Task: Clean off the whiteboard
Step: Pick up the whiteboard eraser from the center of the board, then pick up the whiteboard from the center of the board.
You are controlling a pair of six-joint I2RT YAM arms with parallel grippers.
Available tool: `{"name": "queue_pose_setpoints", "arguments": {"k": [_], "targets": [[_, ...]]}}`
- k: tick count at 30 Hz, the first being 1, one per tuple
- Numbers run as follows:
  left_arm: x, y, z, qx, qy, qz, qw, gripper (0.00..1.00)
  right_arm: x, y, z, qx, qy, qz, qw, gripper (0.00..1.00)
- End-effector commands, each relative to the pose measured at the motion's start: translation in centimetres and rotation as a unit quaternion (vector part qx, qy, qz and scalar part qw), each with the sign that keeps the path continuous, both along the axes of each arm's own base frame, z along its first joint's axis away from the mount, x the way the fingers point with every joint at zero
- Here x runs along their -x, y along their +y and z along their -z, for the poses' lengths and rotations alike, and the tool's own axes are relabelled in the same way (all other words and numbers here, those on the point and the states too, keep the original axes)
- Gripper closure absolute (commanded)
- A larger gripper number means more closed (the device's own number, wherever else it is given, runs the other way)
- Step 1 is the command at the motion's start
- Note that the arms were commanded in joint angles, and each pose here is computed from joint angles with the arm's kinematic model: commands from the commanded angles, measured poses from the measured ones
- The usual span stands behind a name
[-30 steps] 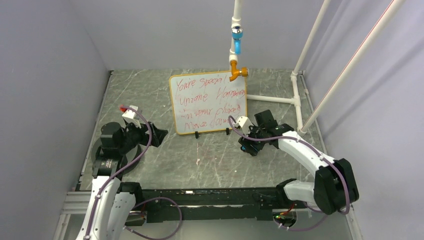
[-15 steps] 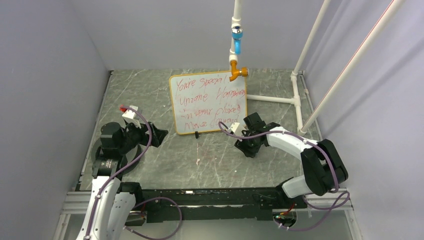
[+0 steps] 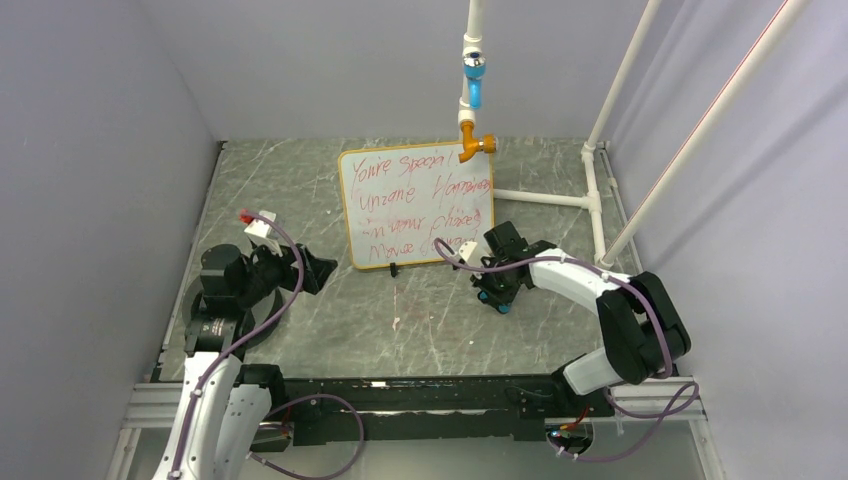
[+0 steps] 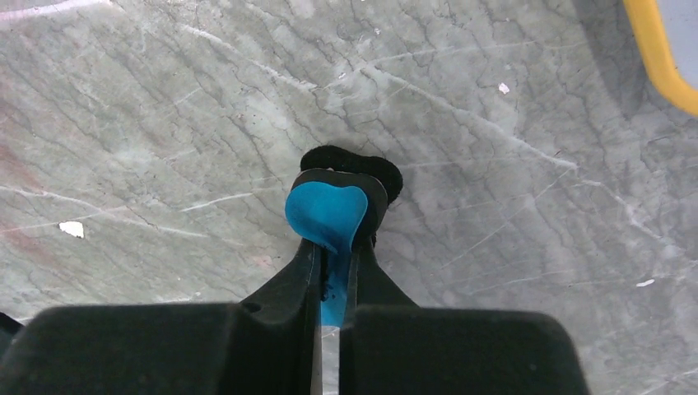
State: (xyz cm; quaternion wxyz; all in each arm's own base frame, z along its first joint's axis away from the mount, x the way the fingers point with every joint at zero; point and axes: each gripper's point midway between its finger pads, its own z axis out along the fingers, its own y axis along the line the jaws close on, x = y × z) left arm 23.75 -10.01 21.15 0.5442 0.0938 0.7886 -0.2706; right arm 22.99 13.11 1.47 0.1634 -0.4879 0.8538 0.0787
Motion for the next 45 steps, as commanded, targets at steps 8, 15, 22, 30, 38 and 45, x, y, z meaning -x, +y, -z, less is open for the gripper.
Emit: {"name": "queue_pose_setpoints", "arguments": {"k": [8, 15, 22, 30, 38, 45], "targets": [[-2.1, 0.0, -2.7, 0.035, -0.098, -0.014, 0.994, 0.01, -0.2, 4.6, -10.0, -0.157, -0.084, -0.067, 0.982, 1.0], [-6.1, -0.1, -3.9, 0.048, -0.077, -0.02, 0.996, 0.0, 0.4, 4.9, -17.0, -0.302, -0.12, -0.067, 0.943, 1.0], [-10.0, -0.7, 0.6, 0.03, -0.025, 0.013, 0.999, 0.06, 1.1, 3.7, -18.1, -0.335, -0.123, -0.053, 0.933, 1.0], [-13.0, -3.3, 3.6, 0.057, -0.021, 0.108, 0.992, 0.11, 0.7, 3.5, -17.3, -0.324, -0.11, -0.046, 0.938, 1.0], [-15.2, -5.2, 6.0, 0.109, 0.0, 0.172, 0.979, 0.29, 0.7, 3.3, -17.2, -0.319, -0.116, -0.046, 0.94, 1.0], [-16.1, -6.2, 6.3, 0.139, -0.003, 0.208, 0.968, 0.53, 0.5, 3.2, -16.7, -0.314, -0.11, -0.045, 0.942, 1.0]]}}
